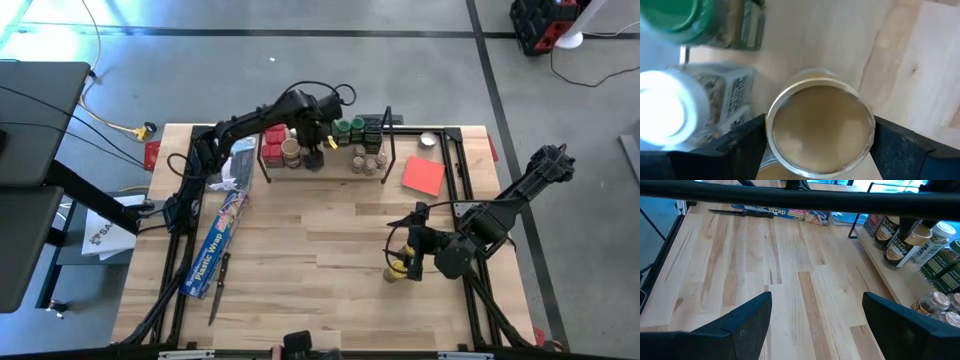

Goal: Shelf spices
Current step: Put the brown seasoning bottle on the shelf aligned with the white seasoning bottle, then put the yellow seasoning can on the shelf aligned with the green seasoning bottle

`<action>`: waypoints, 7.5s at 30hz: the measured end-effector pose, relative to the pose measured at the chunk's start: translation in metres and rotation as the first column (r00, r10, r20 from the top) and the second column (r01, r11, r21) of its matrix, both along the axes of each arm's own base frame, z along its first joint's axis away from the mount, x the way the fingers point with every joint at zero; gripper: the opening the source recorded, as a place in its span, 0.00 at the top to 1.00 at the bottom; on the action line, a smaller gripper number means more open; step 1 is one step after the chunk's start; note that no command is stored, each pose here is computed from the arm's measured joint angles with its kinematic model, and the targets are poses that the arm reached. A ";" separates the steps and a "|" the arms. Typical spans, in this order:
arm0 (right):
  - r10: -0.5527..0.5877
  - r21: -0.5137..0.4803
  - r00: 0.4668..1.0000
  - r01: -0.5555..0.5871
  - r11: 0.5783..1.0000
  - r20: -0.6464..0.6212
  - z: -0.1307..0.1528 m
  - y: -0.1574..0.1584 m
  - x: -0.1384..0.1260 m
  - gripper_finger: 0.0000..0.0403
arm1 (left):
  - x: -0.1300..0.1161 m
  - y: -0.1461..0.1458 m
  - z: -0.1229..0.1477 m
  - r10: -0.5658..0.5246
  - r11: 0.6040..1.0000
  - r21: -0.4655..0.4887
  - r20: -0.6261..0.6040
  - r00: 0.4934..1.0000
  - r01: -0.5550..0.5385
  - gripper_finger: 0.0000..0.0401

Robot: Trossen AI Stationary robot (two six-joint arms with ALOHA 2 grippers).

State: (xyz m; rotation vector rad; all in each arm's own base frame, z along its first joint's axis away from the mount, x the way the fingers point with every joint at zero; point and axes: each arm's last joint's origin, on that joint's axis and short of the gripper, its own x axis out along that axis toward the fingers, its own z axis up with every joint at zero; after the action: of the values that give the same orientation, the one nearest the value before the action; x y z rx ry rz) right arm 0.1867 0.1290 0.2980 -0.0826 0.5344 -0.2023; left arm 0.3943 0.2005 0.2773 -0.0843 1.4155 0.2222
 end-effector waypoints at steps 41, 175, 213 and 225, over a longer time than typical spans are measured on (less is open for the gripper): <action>-0.001 -0.003 1.000 0.001 1.000 0.000 0.000 0.000 0.000 0.24 | -0.006 0.004 0.002 0.032 0.988 0.153 -0.106 0.994 -0.016 0.11; -0.051 0.226 0.719 0.284 0.932 -0.693 -0.078 0.033 0.046 0.47 | -0.133 -0.360 0.039 0.172 0.768 0.410 0.607 0.776 -0.492 0.94; 0.086 0.015 0.801 -0.096 0.995 -0.593 0.022 -0.247 0.208 0.48 | -0.145 -0.371 0.021 0.146 0.786 0.441 0.547 0.824 -0.432 0.94; 0.107 0.098 0.730 -0.055 0.994 -0.674 -0.019 -0.304 0.221 0.48 | -0.154 -0.383 0.021 0.101 0.805 0.442 0.554 0.826 -0.395 0.94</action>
State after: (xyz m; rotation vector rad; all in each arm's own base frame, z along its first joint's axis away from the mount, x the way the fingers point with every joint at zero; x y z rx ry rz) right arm 0.4081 -0.1747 0.2792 -0.1102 1.2783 -0.0570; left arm 0.2403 -0.1827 0.2985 0.1295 0.7603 0.7725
